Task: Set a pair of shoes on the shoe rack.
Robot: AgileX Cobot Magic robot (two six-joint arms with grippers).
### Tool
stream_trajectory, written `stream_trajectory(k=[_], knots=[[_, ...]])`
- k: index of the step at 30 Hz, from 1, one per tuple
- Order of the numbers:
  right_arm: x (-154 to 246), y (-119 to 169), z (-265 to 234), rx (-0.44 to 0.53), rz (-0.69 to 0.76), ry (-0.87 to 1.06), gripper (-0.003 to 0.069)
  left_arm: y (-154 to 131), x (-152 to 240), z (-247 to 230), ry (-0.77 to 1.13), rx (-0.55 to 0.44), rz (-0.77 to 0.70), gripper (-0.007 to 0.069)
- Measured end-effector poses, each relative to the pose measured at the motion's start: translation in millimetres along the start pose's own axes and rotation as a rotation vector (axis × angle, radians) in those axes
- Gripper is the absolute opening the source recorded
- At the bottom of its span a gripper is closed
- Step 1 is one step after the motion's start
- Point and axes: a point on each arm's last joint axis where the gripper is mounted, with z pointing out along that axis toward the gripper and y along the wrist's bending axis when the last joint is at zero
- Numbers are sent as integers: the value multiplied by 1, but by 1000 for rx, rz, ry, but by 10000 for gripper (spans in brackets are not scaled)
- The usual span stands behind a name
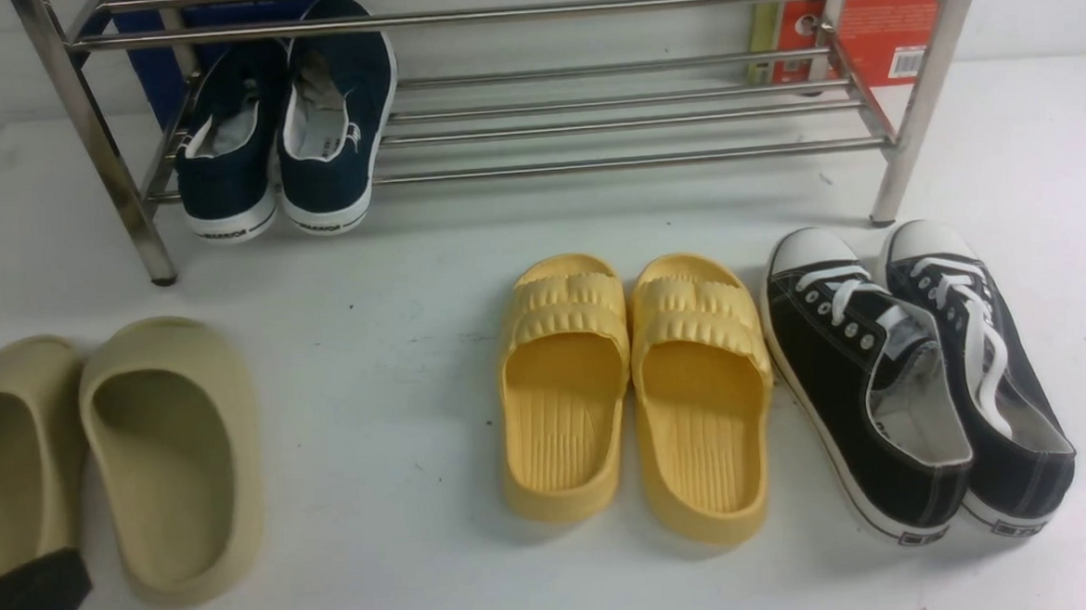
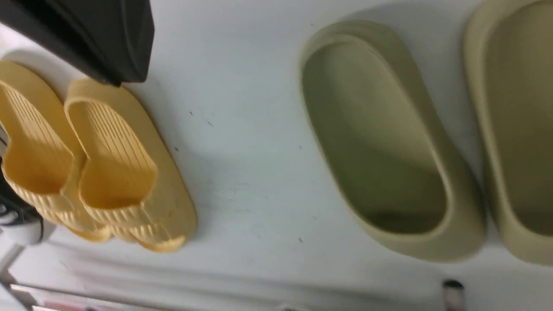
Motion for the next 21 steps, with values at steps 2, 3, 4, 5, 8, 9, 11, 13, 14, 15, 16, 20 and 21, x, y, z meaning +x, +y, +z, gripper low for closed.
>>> stream_trajectory(k=[2, 3, 4, 5, 8, 9, 11, 13, 14, 15, 16, 20, 21], knots=[[0, 0, 0, 0, 0, 0, 239, 4, 4, -5, -63, -38, 9, -13], [0, 0, 0, 0, 0, 0, 239, 4, 4, -6, -71, -42, 4, -13], [0, 0, 0, 0, 0, 0, 239, 7, 9, -7, -100, -74, 11, -13], [0, 0, 0, 0, 0, 0, 239, 9, 13, -8, -119, -96, 9, -13], [0, 0, 0, 0, 0, 0, 239, 15, 27, -8, -155, -170, -20, -13], [0, 0, 0, 0, 0, 0, 239, 17, 31, -6, -154, -188, -28, -13], [0, 0, 0, 0, 0, 0, 239, 20, 36, -4, -150, -213, -44, -13], [0, 0, 0, 0, 0, 0, 239, 23, 45, 0, -125, -235, -58, -13], [0, 0, 0, 0, 0, 0, 239, 25, 49, 3, -111, -240, -61, -13], [0, 0, 0, 0, 0, 0, 239, 25, 49, 3, -111, -240, -61, -13], [0, 0, 0, 0, 0, 0, 239, 27, 56, 6, -87, -244, -68, -13], [0, 0, 0, 0, 0, 0, 239, 31, 70, 12, -47, -252, -80, -13], [0, 0, 0, 0, 0, 0, 239, 33, 76, 15, -33, -253, -89, -13]])
